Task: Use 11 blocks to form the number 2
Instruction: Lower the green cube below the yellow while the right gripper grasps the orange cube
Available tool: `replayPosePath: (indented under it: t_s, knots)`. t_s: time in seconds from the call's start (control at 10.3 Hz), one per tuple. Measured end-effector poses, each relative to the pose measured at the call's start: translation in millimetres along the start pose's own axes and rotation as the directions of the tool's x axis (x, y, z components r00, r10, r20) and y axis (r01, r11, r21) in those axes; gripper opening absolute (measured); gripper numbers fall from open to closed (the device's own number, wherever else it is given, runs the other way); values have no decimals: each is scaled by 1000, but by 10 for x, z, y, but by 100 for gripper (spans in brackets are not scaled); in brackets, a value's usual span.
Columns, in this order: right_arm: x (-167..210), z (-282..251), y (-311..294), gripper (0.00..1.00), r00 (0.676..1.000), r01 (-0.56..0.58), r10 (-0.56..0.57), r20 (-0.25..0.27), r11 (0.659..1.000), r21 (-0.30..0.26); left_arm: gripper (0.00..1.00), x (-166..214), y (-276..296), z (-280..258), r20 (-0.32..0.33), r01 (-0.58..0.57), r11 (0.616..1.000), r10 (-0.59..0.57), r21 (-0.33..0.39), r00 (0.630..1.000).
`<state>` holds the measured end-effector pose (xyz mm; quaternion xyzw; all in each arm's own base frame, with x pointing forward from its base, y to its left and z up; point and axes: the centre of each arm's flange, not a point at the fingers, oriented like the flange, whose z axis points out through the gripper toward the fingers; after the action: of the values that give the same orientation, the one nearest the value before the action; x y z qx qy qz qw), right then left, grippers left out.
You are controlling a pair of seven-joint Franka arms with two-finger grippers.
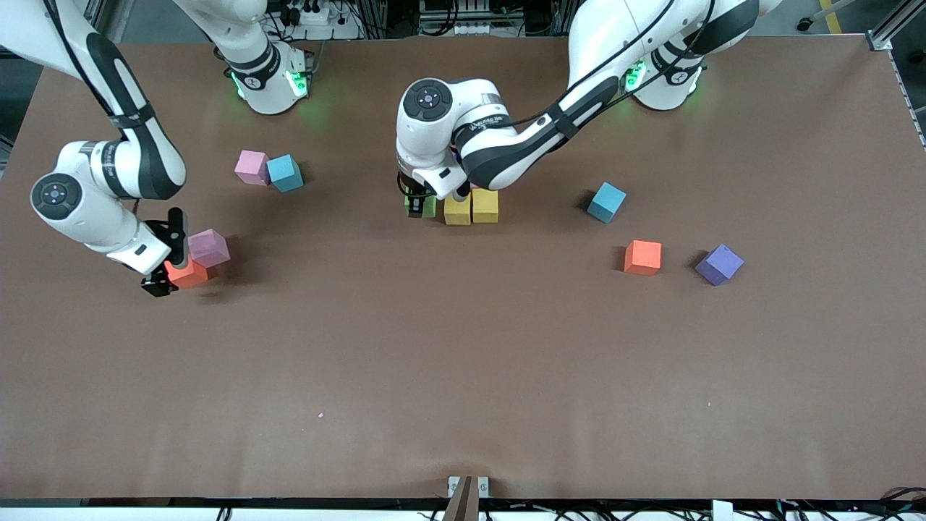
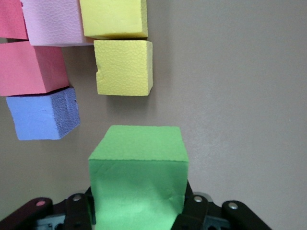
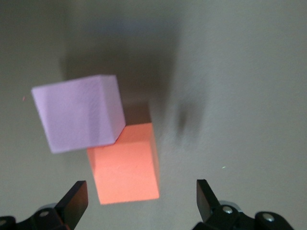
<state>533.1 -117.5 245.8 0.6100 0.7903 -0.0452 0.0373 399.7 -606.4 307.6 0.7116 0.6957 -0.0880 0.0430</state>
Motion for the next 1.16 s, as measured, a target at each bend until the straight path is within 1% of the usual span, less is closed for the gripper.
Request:
replayPosePath:
  t_s: [0.19,0.58,0.77,1.06,1.16]
  knots:
    - [-109,94,-70,100,999,43,-43,-11,999,12,61,10,-19,108,-7,11,1000,-11,19,1000]
    - [-38,302,-44,100,998,58,-58,-35,998,6,61,11,-89,339,-23,23,998,-22,51,999]
    - [-15,418,-36,100,997,59,-59,-46,998,-3,61,-30,-132,403,-18,23,999,-23,37,1000]
    - [-41,465,-55,100,997,52,-52,-51,999,0,61,-36,-130,469,-8,28,999,-28,25,1000]
    - [-71,484,-74,100,998,45,-45,-53,999,1,61,-16,-116,515,-13,37,999,-37,18,999]
